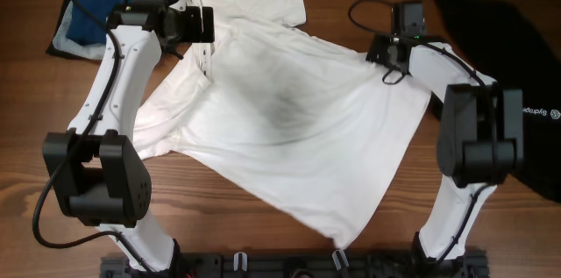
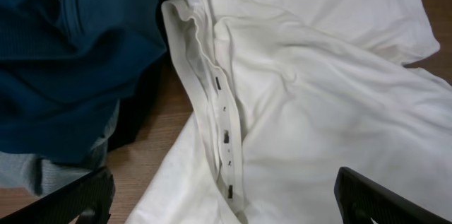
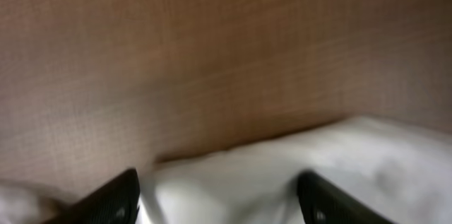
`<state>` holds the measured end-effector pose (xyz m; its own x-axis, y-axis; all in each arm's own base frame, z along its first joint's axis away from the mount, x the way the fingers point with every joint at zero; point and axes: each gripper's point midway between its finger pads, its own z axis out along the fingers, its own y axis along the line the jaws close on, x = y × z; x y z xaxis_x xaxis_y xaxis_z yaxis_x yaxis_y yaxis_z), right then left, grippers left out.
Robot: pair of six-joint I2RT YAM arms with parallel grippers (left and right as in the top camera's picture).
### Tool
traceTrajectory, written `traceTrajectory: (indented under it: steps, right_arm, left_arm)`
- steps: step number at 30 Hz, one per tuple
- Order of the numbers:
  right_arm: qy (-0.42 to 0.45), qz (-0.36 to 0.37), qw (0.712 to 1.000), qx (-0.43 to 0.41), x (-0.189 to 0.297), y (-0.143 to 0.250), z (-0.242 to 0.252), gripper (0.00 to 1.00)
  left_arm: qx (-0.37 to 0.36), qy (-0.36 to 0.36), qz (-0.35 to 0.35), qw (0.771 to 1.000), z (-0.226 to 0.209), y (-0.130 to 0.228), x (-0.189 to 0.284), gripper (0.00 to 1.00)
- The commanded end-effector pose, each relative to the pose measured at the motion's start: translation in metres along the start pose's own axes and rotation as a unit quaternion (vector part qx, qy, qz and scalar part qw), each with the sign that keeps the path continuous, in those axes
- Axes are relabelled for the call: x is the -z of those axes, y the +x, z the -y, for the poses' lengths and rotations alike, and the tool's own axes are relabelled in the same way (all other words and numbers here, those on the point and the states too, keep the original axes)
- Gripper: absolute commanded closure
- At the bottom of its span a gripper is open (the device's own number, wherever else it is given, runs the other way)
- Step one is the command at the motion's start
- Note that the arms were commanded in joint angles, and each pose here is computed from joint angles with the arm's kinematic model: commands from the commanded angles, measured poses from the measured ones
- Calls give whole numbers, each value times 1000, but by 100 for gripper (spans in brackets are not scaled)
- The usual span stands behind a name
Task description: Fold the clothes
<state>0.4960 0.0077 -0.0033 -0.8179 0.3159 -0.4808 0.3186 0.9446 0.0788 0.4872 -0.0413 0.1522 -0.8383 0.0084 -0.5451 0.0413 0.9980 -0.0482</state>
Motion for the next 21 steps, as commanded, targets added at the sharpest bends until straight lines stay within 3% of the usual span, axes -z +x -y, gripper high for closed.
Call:
traceTrajectory:
  steps: [1,7,13,14,17,21]
  right_arm:
    - [26,-85,996,-15,-74,67,34,28]
    - [13,6,1000,-25,-98,-19,50,28]
    - [-9,93,995,-23,-82,-109,58,29]
    - [-23,99,995,-14,-77,-120,54,26]
    - [-48,80,996,10,-54,-136,41,2]
    - [-78,58,995,12,30,-163,25,0]
  left_arm:
    - [14,30,-9,999,11,4,-3,0]
    - [22,36,-19,999,17,9,-3,0]
    - [16,39,-22,999,22,11,-3,0]
    - [16,39,-22,999,22,11,-3,0]
    - [13,30,-20,999,19,10,-3,0]
    - [20,26,7,999,10,-6,20,0]
